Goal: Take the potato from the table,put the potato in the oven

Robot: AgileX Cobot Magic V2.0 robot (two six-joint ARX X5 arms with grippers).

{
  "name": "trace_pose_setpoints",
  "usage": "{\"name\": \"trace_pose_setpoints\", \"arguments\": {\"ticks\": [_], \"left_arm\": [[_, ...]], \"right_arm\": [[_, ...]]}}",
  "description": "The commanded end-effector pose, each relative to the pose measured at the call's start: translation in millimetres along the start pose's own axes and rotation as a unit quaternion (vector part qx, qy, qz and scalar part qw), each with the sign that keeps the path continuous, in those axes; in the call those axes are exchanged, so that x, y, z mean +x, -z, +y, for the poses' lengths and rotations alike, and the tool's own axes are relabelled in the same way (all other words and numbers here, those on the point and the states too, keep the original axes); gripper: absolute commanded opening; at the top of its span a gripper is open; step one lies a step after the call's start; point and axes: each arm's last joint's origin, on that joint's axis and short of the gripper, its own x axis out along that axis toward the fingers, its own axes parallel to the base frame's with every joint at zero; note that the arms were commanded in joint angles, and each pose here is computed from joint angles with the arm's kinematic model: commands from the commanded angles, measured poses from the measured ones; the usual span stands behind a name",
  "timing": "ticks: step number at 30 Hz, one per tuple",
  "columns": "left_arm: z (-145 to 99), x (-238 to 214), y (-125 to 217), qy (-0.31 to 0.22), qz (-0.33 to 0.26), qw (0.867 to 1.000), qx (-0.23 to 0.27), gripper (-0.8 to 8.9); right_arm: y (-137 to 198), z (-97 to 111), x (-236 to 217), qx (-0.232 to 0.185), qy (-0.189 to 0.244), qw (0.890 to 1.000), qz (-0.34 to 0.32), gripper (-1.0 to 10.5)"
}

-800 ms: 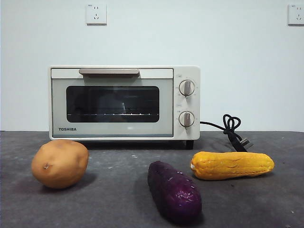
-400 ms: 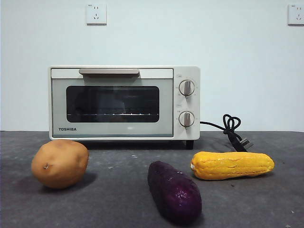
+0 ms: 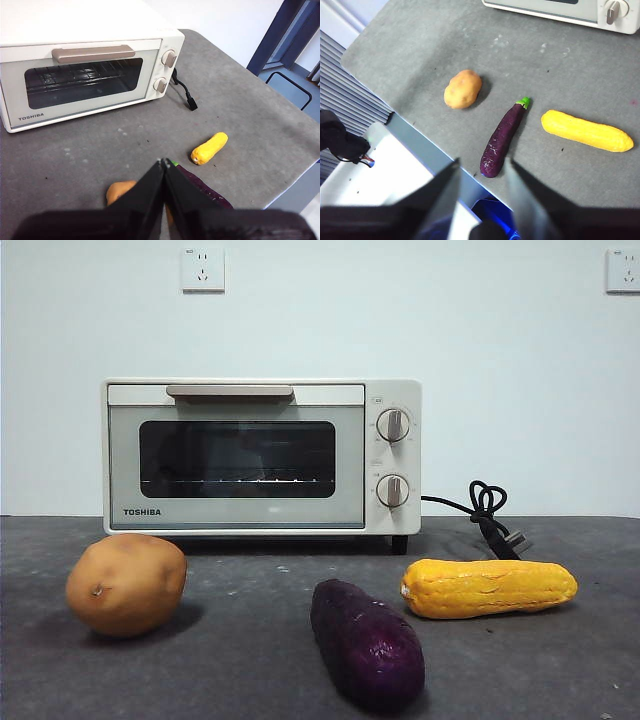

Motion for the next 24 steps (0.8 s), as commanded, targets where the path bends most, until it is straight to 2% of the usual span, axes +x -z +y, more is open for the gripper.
{"name": "trace_pose_setpoints", "arguments": {"ticks": [1,8,12,18,24], "left_arm": [[-0.4,-0.1,0.2,0.002,-0.001,1.0,0.01,-0.08],[-0.4,0.0,-0.8,0.002,-0.005,1.0,0.013,-0.08],[5.1,6.9,-12.8,0.001,-0.035,0.999,0.033,-0.08],[30.5,40.9,-36.3,0.004,-0.054,0.998,0.024,-0.08],[64.7,99.0,-51.7,0.022,-0.052,0.998,0.022,-0.08]], "right_arm": [[-0.2,0.4,-0.2,0.015,-0.001,1.0,-0.001,6.7],[-0.1,0.4,-0.2,0.022,-0.001,1.0,-0.001,6.6],[-0.5,-0.1,0.4,0.023,-0.002,1.0,0.0,6.6],[-0.8,-0.6,1.0,0.024,-0.002,1.0,0.001,6.6],[-2.2,-2.4,3.1,0.027,-0.002,1.0,0.004,6.6]]}}
